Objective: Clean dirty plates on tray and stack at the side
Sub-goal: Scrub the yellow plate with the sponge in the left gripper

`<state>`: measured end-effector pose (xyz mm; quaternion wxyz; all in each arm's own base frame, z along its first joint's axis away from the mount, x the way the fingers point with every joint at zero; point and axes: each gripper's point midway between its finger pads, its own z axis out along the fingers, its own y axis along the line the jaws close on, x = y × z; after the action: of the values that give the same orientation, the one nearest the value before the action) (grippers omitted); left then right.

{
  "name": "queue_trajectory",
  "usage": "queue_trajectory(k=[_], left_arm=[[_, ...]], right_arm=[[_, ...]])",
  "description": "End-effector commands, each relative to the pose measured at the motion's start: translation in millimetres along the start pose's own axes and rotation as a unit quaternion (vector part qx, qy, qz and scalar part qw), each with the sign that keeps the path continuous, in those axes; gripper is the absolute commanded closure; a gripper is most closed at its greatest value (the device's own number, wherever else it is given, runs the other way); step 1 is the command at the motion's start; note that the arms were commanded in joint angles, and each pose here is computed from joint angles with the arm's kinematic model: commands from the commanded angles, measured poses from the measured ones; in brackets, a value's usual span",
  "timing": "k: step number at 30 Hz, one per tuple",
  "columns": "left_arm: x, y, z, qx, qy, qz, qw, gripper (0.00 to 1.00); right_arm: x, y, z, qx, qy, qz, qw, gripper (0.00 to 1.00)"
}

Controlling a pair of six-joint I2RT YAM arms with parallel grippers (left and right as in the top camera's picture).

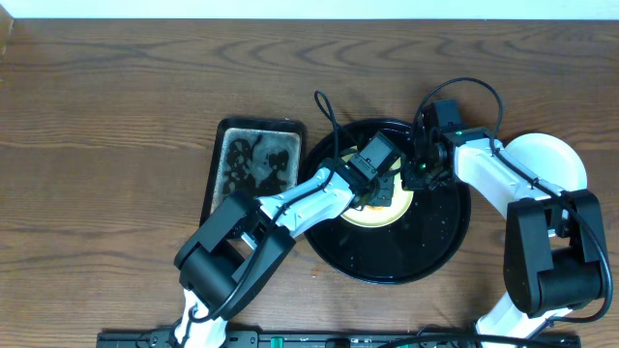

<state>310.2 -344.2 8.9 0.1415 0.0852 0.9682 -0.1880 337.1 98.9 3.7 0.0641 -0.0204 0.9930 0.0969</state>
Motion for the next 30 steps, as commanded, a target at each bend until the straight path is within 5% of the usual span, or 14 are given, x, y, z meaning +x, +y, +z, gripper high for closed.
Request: queue_trajectory(k=[1, 10, 17, 23, 30], left_arm=[[11.2, 18.2, 20.9, -0.036, 0.018, -0.011, 0.999, 0.92], [-16.3, 66.8, 10.8, -0.152, -0.053, -0.015, 0.987, 0.93], [7.1, 88.8, 4.6, -0.187, 0.003, -0.022, 0.982, 0.93], [54.2, 40.2, 9.4, -0.047, 0.131, -0.004, 0.990, 0.93], [63.8, 3.4, 10.8, 0.019, 0.140, 0.049, 0.989, 0.92]], right_arm=[[16.0, -2.7, 8.1, 0.007, 0.025, 0.005, 1.000, 0.99], [17.7, -3.0, 8.0, 0.007, 0.029, 0.006, 1.000, 0.99], [17.7, -3.0, 8.0, 0.007, 0.029, 0.006, 1.000, 0.99], [17.5, -3.1, 8.0, 0.007, 0.028, 0.006, 1.000, 0.99], [17.7, -3.1, 8.0, 0.008, 0.029, 0.006, 1.000, 0.99]])
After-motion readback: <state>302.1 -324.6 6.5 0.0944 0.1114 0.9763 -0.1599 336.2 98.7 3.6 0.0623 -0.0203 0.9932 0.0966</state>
